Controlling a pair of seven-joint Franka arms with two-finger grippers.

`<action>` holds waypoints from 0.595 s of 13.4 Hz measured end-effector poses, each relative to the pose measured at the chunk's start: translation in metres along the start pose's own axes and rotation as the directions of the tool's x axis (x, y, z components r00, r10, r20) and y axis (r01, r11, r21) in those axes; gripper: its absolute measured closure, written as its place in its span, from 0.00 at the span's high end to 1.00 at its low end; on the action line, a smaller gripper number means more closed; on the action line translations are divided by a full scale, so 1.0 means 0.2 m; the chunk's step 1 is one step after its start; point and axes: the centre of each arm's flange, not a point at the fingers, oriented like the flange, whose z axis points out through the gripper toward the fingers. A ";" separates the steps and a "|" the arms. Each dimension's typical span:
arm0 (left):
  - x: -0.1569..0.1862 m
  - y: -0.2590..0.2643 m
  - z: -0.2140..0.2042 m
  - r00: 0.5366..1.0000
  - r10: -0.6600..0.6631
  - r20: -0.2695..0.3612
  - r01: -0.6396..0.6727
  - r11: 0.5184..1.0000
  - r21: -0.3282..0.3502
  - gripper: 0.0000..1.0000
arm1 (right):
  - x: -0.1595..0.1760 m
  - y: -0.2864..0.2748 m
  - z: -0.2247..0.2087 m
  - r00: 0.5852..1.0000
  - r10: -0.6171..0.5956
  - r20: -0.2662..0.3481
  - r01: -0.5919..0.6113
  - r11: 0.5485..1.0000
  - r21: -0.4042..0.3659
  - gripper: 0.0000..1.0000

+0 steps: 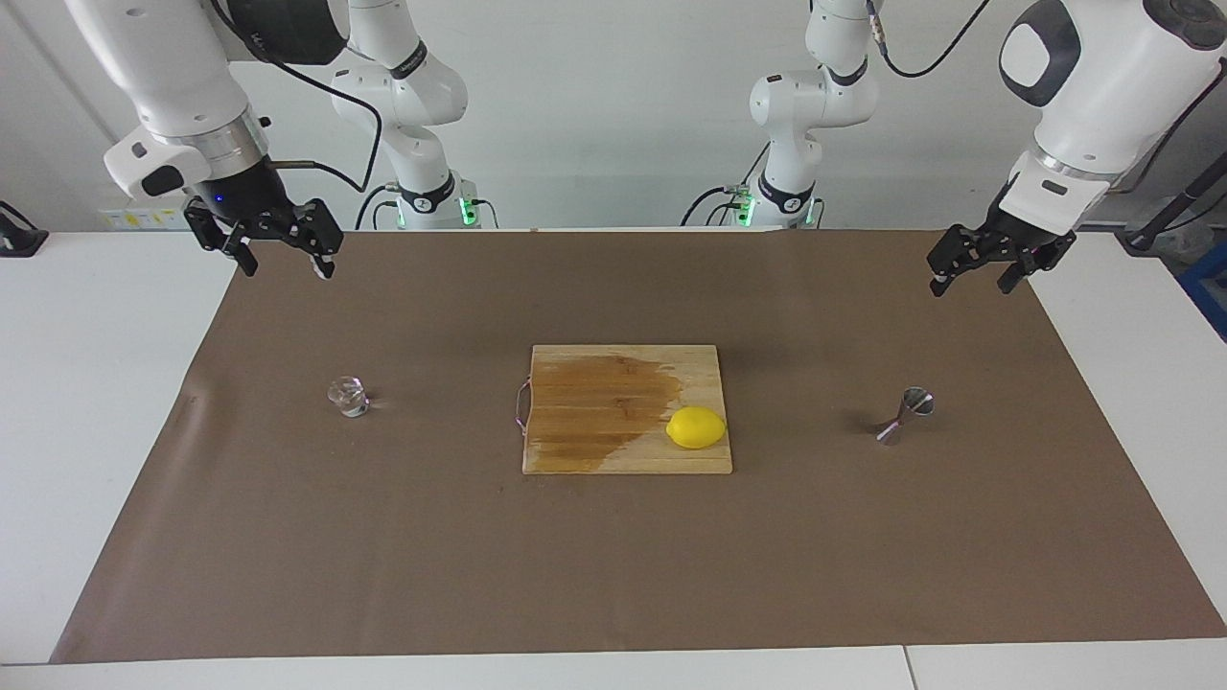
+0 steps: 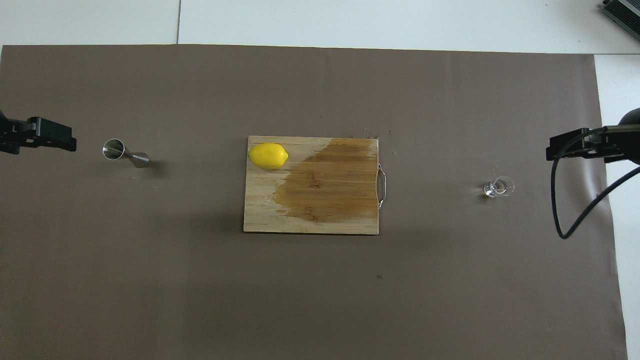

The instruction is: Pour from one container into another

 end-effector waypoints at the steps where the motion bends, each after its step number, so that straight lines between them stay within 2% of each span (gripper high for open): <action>1: 0.00 0.00 0.00 1.000 0.000 0.000 0.000 1.000 0.000 1.00 | 0.00 0.00 0.00 1.000 0.000 0.000 0.000 1.000 0.000 1.00; 8: -0.01 0.03 -0.01 1.000 0.011 -0.003 -0.011 1.000 -0.001 1.00 | 0.00 0.00 0.00 1.000 0.000 0.000 0.000 1.000 0.000 1.00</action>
